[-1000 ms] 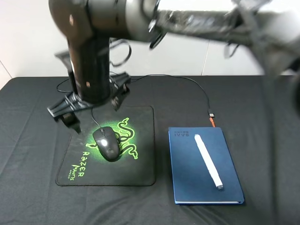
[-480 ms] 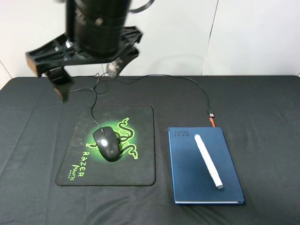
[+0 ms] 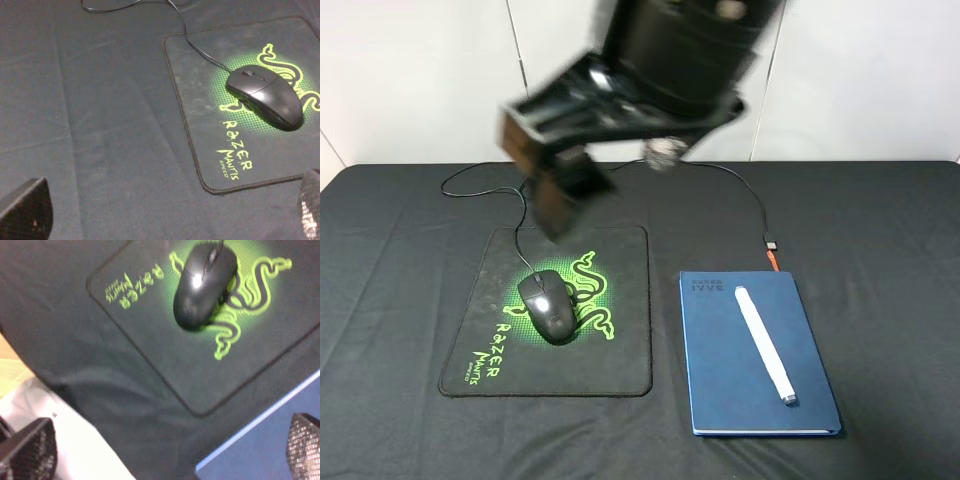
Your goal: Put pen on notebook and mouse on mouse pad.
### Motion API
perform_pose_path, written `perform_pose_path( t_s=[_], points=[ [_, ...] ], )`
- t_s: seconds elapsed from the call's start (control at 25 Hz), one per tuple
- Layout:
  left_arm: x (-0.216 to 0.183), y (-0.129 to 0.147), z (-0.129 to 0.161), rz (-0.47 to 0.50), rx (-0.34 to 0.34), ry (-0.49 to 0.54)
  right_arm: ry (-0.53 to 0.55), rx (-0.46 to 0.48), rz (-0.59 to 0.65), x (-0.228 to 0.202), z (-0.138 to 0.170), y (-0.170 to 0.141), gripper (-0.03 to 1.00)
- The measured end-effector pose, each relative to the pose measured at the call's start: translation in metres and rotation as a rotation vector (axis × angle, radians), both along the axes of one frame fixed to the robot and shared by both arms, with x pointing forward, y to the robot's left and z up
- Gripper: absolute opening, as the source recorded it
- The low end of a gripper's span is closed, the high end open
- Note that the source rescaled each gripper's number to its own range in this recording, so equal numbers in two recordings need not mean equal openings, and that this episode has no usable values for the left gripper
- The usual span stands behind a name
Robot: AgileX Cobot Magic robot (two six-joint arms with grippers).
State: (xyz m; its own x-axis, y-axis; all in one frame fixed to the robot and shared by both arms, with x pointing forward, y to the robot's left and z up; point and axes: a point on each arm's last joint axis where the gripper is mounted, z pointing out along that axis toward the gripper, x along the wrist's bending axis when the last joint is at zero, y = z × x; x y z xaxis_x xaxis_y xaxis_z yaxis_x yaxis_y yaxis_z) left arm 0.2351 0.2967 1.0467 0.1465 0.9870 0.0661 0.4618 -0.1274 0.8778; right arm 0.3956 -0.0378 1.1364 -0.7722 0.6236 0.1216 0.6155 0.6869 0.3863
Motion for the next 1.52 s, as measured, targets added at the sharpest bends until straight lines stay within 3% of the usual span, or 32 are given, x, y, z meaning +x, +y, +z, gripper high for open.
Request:
perform_pose_path(
  t_s=[0.56, 1.08, 1.24, 1.52],
  points=[
    [0.000, 0.000, 0.000, 0.000, 0.000, 0.000, 0.000, -0.009, 0.001, -0.056, -0.015, -0.089, 1.00],
    [0.000, 0.000, 0.000, 0.000, 0.000, 0.000, -0.160, 0.111, -0.008, -0.104, -0.021, -0.178, 1.00],
    [0.000, 0.000, 0.000, 0.000, 0.000, 0.000, -0.228, 0.189, -0.119, -0.109, -0.028, -0.201, 1.00],
    [0.000, 0.000, 0.000, 0.000, 0.000, 0.000, -0.392, 0.280, -0.462, -0.119, -0.051, -0.237, 1.00]
  ],
)
